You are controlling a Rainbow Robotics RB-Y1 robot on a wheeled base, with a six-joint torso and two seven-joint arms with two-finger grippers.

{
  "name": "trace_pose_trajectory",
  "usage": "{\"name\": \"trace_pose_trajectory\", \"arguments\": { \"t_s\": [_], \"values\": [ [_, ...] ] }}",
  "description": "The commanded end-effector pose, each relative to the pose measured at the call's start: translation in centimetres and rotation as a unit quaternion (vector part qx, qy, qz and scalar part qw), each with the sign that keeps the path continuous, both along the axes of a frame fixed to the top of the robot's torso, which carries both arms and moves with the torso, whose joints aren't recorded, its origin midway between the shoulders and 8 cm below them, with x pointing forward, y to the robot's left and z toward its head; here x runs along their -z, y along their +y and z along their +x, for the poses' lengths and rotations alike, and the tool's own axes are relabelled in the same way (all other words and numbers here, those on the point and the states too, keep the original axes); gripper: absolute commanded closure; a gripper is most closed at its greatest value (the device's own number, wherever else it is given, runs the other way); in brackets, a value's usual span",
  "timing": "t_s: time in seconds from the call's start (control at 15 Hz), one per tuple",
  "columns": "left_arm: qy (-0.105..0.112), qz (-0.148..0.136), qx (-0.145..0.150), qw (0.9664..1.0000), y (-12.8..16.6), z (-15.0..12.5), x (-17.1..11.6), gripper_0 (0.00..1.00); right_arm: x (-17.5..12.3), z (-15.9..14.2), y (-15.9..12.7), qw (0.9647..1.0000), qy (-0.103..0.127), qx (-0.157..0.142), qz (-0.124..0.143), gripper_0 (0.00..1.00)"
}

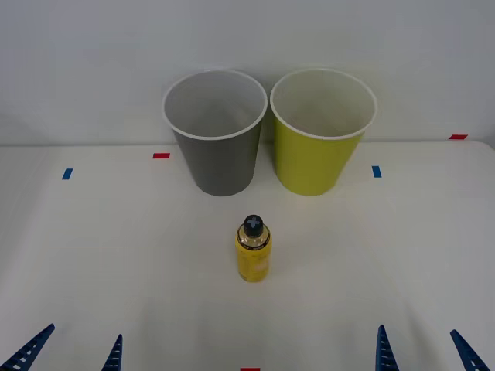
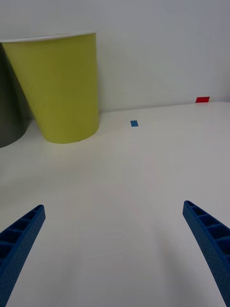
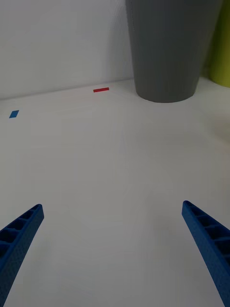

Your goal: Put cans in the gray bin and PET bottles in the light green bin.

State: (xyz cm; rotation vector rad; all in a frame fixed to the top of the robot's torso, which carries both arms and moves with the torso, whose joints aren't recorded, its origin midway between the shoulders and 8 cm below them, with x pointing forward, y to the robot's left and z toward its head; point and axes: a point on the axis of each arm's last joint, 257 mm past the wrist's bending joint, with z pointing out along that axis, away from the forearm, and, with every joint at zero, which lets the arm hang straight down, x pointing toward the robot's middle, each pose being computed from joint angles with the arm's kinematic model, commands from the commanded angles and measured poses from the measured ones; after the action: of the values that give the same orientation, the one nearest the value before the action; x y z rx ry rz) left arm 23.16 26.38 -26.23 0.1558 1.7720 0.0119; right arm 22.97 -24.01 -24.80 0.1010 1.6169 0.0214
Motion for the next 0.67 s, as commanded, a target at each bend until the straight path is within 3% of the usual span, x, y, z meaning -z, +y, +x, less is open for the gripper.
{"name": "trace_pose_trajectory", "arguments": {
  "t_s": [0.07, 0.67],
  "values": [
    [0.0, 0.0, 0.0, 1.0, 0.0, 0.0, 0.0, 0.0, 0.0, 0.0, 0.0, 1.0, 0.0, 0.0, 0.0, 0.0],
    [0.0, 0.0, 0.0, 1.0, 0.0, 0.0, 0.0, 0.0, 0.0, 0.0, 0.0, 1.0, 0.0, 0.0, 0.0, 0.0]
  ]
}}
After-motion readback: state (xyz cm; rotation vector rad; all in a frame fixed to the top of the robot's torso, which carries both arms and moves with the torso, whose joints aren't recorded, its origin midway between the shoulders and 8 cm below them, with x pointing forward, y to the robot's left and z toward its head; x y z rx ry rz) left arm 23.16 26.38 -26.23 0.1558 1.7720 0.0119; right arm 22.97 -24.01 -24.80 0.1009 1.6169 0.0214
